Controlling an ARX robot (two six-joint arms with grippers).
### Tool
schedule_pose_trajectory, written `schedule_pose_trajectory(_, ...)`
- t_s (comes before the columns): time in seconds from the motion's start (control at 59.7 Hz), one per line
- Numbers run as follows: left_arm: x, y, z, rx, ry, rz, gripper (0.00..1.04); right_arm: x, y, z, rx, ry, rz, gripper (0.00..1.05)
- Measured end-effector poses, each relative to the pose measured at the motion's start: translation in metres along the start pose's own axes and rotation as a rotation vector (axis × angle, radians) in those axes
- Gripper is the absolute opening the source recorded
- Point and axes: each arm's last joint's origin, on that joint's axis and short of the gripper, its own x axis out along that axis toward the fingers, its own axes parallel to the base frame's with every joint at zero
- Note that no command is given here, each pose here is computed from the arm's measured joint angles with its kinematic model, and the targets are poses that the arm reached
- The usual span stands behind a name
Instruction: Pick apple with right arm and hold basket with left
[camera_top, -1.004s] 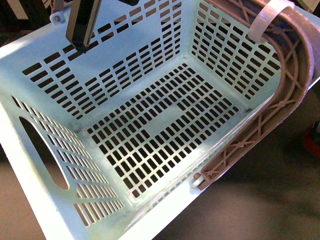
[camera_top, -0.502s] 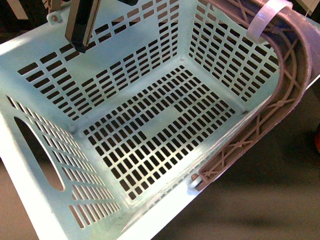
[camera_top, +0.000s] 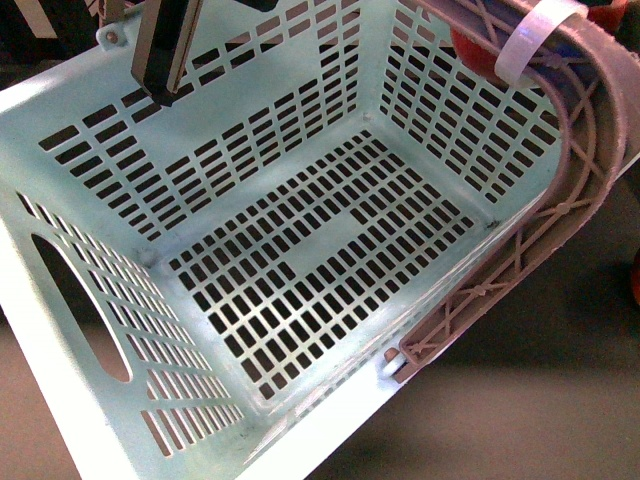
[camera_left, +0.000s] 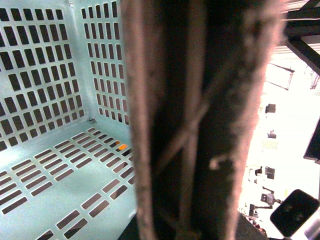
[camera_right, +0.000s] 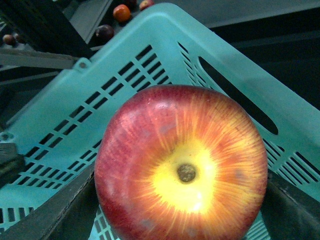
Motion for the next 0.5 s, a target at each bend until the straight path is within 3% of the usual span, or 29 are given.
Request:
schedule_pose_trajectory(0.184,0.0,0.0,0.0,0.0,0.006,0.0,0.06,-0.012,-0.013,0.015,0.019,-0.069,-0.117,0.96)
schedule_pose_trajectory(0.368,0.001,0.001,0.0,0.001,-0.007,0.009,0.06,-0.043,-0.041,0.033,0.005,-0.15,-0.367,0.96)
schedule_pose_trajectory(0.502,0.001,0.001,0.0,0.004,-0.009,0.009,0.06,-0.058,-0.05,0.028,-0.129,-0.311,-0.255,0.8)
